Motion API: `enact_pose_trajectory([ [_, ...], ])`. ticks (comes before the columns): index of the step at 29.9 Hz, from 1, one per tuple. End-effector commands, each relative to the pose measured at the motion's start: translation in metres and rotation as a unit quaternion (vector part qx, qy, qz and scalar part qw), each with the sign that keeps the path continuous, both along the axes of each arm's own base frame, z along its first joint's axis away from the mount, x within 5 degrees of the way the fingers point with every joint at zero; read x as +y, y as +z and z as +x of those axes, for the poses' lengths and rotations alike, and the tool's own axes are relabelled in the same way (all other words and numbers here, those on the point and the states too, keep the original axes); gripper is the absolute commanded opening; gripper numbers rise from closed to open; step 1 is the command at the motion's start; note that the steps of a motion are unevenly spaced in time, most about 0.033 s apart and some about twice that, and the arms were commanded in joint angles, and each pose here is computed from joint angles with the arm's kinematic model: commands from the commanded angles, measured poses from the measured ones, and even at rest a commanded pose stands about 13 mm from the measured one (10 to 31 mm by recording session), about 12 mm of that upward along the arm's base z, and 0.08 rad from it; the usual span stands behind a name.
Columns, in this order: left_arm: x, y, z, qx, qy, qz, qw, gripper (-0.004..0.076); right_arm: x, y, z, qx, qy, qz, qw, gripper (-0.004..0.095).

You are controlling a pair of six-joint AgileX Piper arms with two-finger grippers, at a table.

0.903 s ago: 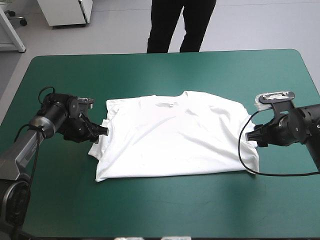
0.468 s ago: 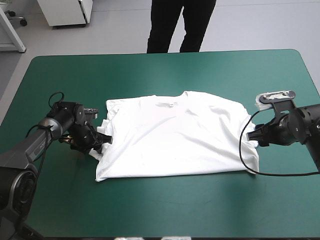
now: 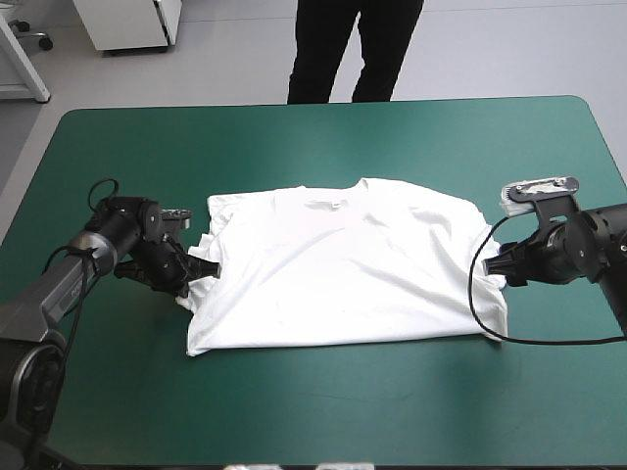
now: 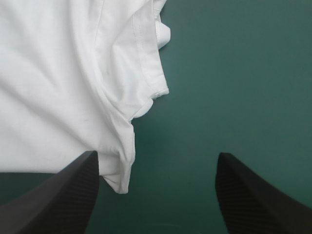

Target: Fold the cloth

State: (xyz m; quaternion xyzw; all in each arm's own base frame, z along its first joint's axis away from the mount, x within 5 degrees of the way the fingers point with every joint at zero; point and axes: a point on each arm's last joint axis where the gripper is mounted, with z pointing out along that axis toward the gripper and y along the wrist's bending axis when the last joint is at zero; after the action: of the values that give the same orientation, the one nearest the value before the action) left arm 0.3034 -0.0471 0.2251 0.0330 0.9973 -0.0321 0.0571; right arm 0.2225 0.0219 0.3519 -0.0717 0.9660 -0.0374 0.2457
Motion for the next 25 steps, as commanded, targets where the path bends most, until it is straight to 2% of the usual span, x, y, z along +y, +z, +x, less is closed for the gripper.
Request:
enact_pose_trajectory([
  [1,-0.004,0.06,-0.008,-0.081,-0.001,-0.033,0.996,-0.0009,-0.001,0.016,-0.002,-0.045,0.004,-0.004,0.999,0.0644],
  [4,-0.012,0.086,-0.015,-0.115,-0.01,-0.078,0.99,-0.0009,-0.001,0.016,-0.002,-0.045,0.004,-0.004,0.999,0.0644],
  [7,-0.028,0.091,-0.019,-0.122,-0.037,-0.099,0.987,-0.0009,-0.001,0.016,-0.002,-0.043,0.004,-0.003,0.999,0.0644],
  [14,-0.065,0.067,-0.009,-0.112,-0.083,-0.102,0.985,-0.0009,-0.001,0.016,-0.003,-0.04,0.004,-0.001,0.999,0.0619],
  [25,-0.074,0.017,0.016,-0.06,-0.082,-0.082,0.991,-0.0008,-0.001,0.016,-0.003,-0.037,0.004,-0.002,0.999,0.0617],
])
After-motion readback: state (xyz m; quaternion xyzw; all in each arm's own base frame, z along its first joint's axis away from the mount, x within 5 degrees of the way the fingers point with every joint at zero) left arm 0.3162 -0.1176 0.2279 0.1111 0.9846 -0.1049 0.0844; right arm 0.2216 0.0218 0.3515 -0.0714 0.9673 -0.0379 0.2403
